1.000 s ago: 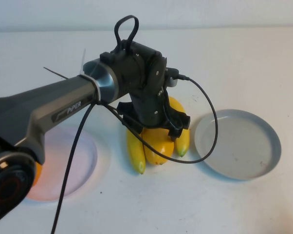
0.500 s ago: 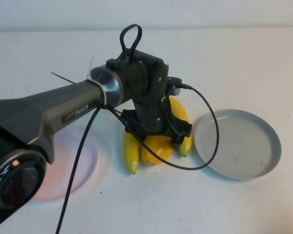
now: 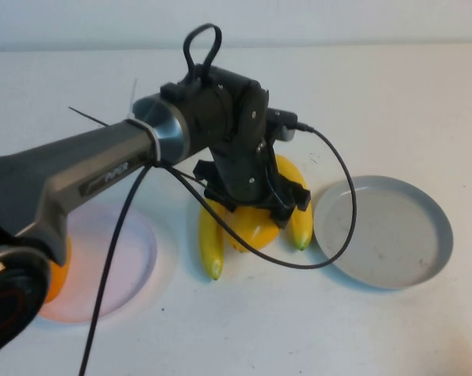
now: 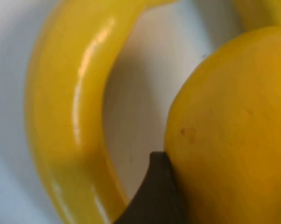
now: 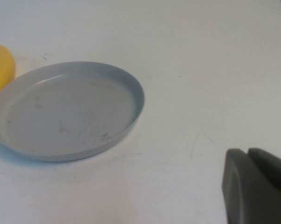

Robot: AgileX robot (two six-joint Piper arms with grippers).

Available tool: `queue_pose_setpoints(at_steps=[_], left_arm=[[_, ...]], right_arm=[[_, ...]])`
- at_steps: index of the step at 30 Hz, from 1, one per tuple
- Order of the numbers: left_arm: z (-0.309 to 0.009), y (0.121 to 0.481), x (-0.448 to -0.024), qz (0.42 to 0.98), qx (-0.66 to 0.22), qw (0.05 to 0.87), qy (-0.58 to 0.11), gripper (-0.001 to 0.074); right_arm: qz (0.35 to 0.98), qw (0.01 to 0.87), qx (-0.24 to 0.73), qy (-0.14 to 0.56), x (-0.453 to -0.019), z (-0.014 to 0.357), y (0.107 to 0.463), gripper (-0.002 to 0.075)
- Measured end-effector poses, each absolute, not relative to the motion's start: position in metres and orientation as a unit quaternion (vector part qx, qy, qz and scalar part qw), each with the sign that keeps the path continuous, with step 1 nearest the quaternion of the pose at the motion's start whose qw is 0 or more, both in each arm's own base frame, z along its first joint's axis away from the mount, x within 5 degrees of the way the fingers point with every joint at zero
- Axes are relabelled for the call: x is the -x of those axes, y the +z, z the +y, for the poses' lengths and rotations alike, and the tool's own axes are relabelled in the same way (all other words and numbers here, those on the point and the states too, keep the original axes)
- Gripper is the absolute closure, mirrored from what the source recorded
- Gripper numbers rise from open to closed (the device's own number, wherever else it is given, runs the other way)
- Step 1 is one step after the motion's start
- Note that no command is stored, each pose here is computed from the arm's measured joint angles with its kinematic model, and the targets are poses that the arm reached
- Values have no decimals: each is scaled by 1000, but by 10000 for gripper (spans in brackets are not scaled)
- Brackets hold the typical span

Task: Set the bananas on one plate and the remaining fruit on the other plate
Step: Put one type of fruit in the left plate

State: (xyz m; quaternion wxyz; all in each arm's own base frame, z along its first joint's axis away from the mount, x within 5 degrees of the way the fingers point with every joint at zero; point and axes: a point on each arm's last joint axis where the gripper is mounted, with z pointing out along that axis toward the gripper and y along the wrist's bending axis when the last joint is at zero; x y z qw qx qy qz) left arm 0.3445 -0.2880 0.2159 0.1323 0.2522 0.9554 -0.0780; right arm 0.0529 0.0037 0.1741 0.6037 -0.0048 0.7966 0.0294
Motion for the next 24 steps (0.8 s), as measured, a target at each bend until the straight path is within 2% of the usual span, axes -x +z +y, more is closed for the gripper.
queue_pose_setpoints(at_steps=[6, 12, 15, 18, 24], left_arm=[[-265, 277, -331, 949, -258, 171, -65, 185], [-215, 300, -331, 963, -225, 147, -17, 185], [-189, 294, -329, 970, -204, 131, 2, 185], [-169, 273, -322, 978, -189, 87, 21, 185], [-145, 236, -316, 984, -168, 41, 36, 185]], right_arm=[[797, 604, 5, 29, -53, 4, 174, 743], [797, 604, 5, 29, -53, 4, 174, 743], [797, 604, 5, 29, -53, 4, 174, 743], [797, 604, 5, 29, -53, 4, 174, 743], [797, 604, 5, 29, -53, 4, 174, 743]])
